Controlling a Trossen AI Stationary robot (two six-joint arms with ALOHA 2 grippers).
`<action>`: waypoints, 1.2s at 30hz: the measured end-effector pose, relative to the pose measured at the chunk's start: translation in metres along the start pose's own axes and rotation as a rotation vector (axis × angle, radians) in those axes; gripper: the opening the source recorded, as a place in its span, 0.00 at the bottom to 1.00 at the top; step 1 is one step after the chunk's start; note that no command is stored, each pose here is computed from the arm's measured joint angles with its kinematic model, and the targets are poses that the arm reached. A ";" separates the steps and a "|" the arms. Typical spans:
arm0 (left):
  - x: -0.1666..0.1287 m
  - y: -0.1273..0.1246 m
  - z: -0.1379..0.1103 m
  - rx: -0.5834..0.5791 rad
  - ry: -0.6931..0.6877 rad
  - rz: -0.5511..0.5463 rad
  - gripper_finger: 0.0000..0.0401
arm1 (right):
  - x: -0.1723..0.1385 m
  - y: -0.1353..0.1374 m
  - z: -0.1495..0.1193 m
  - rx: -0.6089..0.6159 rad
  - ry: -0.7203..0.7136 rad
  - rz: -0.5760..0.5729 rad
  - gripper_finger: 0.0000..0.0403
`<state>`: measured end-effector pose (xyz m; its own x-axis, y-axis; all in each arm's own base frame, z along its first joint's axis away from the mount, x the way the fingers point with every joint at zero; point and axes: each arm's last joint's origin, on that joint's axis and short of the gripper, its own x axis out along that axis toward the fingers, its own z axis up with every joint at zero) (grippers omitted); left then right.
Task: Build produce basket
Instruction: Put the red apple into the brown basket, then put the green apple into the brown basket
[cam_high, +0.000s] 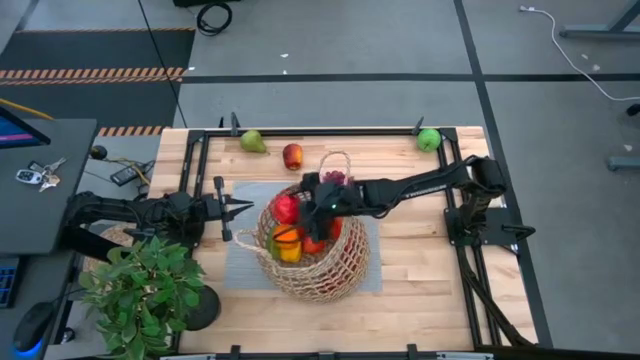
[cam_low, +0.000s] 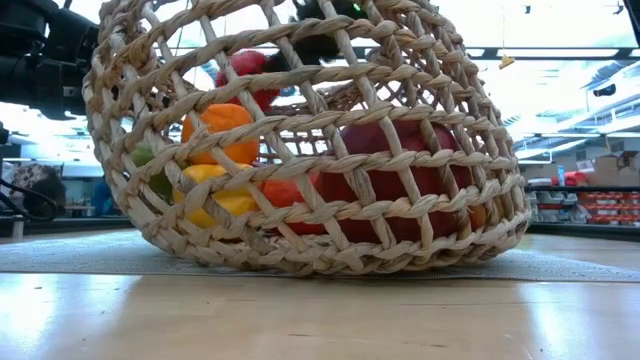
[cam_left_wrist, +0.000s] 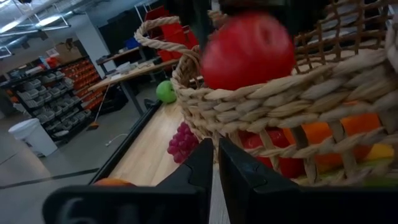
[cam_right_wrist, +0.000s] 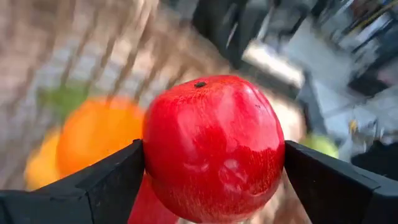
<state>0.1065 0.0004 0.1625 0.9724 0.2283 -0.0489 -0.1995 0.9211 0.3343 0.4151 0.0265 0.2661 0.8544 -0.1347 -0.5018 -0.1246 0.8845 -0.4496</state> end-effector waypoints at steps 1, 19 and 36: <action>0.000 0.000 0.000 0.000 -0.001 0.000 0.08 | -0.001 0.004 -0.003 -0.020 0.039 0.007 0.94; 0.000 0.000 0.000 0.000 -0.001 0.000 0.08 | -0.016 0.031 -0.001 -0.075 0.134 0.122 0.94; 0.000 0.000 0.000 0.000 -0.001 0.000 0.09 | -0.014 0.026 0.004 -0.046 0.077 0.067 0.99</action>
<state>0.1065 0.0004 0.1626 0.9724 0.2283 -0.0479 -0.1998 0.9212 0.3340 0.4018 0.0534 0.2650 0.8024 -0.1114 -0.5863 -0.2045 0.8716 -0.4455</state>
